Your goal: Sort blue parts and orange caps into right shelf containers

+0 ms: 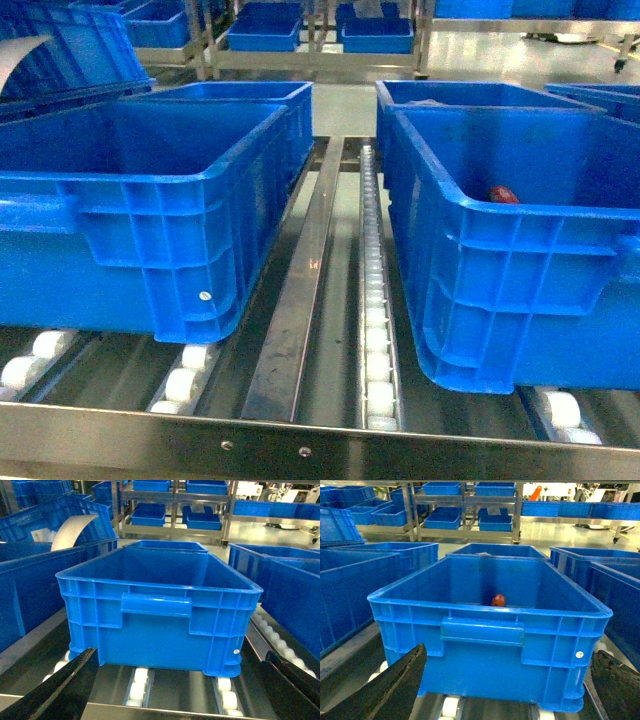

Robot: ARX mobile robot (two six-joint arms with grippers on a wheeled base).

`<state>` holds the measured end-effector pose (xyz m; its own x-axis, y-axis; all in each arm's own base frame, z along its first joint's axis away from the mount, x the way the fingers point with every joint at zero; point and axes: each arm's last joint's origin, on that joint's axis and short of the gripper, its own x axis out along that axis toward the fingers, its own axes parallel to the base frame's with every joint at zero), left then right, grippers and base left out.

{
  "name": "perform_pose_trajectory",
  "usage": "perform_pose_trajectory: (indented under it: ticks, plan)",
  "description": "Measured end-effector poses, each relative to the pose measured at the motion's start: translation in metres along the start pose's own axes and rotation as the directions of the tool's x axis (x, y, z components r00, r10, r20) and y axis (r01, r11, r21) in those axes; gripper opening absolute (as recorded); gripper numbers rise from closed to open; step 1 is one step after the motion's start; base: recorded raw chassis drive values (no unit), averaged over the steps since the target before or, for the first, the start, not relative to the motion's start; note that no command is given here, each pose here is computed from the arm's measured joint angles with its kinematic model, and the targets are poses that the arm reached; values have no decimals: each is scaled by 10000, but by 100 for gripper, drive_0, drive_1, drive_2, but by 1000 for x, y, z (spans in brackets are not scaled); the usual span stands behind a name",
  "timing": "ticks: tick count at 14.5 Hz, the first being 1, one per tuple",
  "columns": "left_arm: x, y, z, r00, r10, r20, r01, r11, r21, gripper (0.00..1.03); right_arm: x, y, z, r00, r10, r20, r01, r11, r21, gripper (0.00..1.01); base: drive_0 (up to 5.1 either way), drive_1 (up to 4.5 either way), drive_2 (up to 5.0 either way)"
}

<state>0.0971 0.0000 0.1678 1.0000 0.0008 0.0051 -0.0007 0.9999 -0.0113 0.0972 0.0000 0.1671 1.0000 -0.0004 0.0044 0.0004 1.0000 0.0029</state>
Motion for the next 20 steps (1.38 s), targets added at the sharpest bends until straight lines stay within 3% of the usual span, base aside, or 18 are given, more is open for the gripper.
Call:
perform_pose_trajectory:
  ticks: [20]
  plan:
    - [0,0,0,10000,0,0,0,10000,4,98,0,0,0,10000,0,0,0,10000,0,98,0,0,0]
